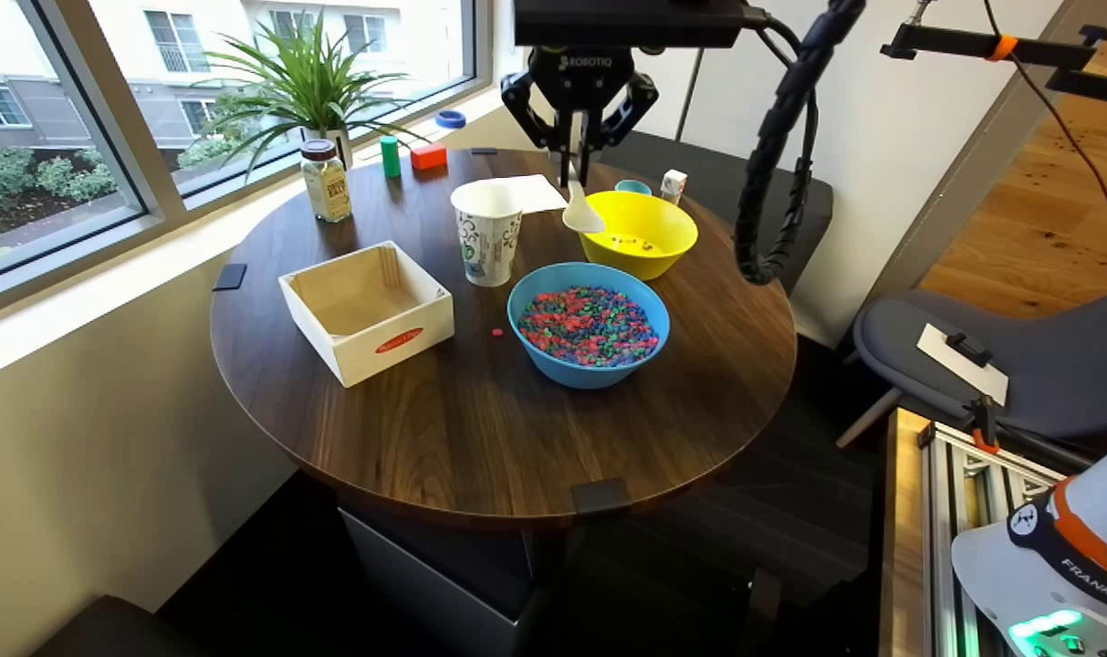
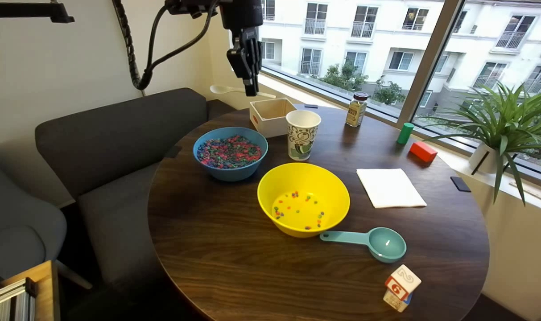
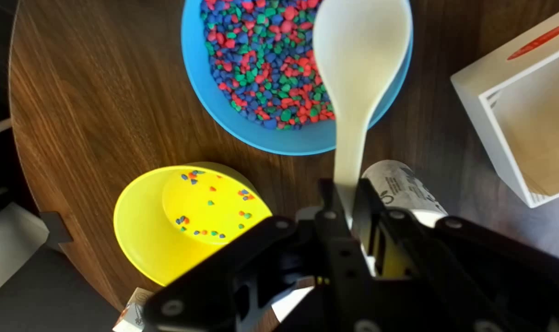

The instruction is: Use the white spoon to place cereal from the blue bowl into the yellow bowl and coffee cup.

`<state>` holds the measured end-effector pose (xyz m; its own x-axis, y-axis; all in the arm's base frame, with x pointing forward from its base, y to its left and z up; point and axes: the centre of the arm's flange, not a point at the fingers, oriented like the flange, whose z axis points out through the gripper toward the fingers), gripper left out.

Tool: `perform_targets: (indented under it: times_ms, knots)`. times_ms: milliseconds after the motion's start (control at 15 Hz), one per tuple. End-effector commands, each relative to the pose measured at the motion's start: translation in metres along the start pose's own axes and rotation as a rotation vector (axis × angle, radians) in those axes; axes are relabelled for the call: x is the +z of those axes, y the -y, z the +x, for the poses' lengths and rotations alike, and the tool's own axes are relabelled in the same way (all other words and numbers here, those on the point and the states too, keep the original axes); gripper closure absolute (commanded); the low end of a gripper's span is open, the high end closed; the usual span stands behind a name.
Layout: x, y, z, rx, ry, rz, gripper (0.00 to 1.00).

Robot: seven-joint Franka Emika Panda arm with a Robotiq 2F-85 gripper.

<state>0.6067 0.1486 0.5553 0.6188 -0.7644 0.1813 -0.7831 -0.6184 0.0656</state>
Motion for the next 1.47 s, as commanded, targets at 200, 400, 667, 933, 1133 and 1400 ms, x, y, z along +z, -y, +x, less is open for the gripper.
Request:
perform_targets:
  times_ms: [200, 400, 667, 933, 1133, 1400]
  knots:
    - [0.027, -0.067, -0.022, 0.020, 0.025, -0.021, 0.97]
    - [0.037, -0.089, -0.026, -0.009, 0.030, -0.035, 0.97]
    - [0.058, -0.115, -0.025, -0.053, 0.054, -0.079, 0.97]
    - [0.063, -0.109, -0.018, -0.058, 0.059, -0.125, 0.86]
    - [0.068, -0.113, -0.017, -0.065, 0.068, -0.133, 0.86]
    - [0.090, -0.122, -0.006, 0.019, 0.091, -0.190, 0.97]
